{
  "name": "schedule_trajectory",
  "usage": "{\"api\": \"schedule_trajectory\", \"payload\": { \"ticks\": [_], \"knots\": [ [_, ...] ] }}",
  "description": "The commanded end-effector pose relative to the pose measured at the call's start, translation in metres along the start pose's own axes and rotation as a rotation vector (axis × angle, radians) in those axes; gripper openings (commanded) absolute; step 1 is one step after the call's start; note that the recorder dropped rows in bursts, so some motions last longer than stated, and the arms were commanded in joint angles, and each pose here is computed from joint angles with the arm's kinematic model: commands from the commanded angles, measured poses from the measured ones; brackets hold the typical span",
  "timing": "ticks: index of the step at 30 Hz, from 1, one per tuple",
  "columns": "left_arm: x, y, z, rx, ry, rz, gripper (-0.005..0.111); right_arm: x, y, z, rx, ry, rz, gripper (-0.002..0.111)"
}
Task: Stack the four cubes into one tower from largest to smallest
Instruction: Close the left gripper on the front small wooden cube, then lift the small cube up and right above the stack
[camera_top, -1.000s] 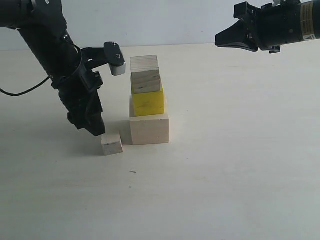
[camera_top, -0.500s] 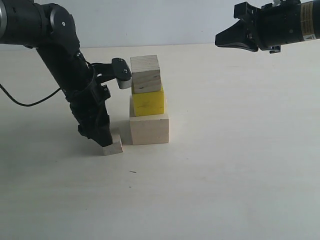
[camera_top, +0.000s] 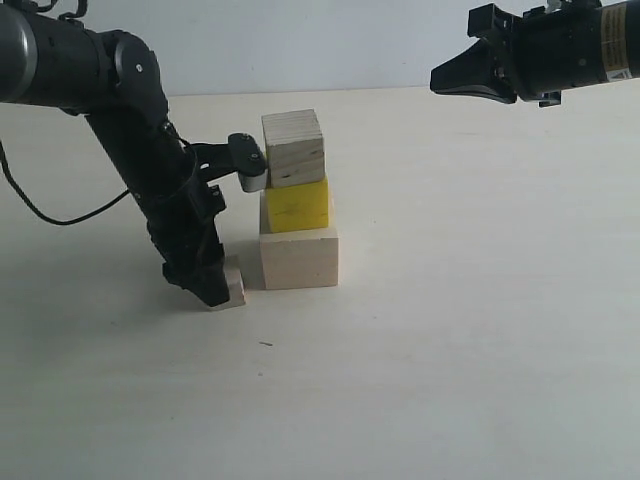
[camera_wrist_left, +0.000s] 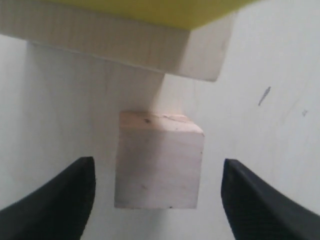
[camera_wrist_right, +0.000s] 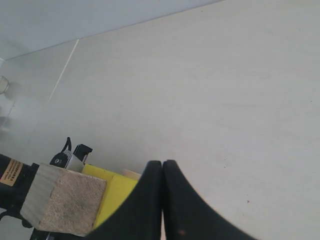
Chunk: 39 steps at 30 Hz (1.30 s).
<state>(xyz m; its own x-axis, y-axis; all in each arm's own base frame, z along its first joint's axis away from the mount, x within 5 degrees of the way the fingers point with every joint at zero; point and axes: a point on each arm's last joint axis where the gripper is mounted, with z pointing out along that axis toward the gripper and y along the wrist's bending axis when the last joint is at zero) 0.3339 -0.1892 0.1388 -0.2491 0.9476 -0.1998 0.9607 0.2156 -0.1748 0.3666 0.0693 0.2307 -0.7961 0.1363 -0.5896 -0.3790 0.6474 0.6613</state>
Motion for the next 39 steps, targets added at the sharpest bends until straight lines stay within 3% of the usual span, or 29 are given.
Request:
{"api": "schedule_trajectory", "payload": {
  "ticks": [1, 11, 14, 19, 24, 28, 39],
  "knots": [
    [-0.001, -0.001, 0.004, 0.001, -0.004, 0.004, 0.069, -0.002, 0.000, -0.002, 0.002, -0.010, -0.011, 0.000],
    [-0.002, 0.001, 0.004, -0.015, -0.006, 0.014, 0.064, -0.002, 0.000, -0.002, 0.002, -0.010, -0.011, 0.000],
    [-0.001, 0.002, 0.004, -0.019, 0.002, 0.021, 0.049, -0.002, 0.000, -0.002, 0.002, -0.010, -0.011, 0.000],
    [0.006, -0.001, 0.004, 0.007, 0.071, 0.052, 0.001, -0.002, 0.000, -0.002, 0.002, -0.010, -0.011, 0.000],
    [0.008, -0.006, 0.000, 0.048, 0.098, 0.081, 0.000, -0.002, 0.000, -0.002, 0.002, -0.010, -0.011, 0.000],
    [0.009, -0.013, -0.023, 0.030, 0.102, 0.130, 0.000, -0.002, 0.000, -0.002, 0.002, -0.010, -0.011, 0.000],
    [0.001, -0.038, -0.122, -0.201, -0.065, 0.113, 0.000, -0.002, 0.000, -0.002, -0.005, -0.007, -0.011, 0.000]
  ]
}}
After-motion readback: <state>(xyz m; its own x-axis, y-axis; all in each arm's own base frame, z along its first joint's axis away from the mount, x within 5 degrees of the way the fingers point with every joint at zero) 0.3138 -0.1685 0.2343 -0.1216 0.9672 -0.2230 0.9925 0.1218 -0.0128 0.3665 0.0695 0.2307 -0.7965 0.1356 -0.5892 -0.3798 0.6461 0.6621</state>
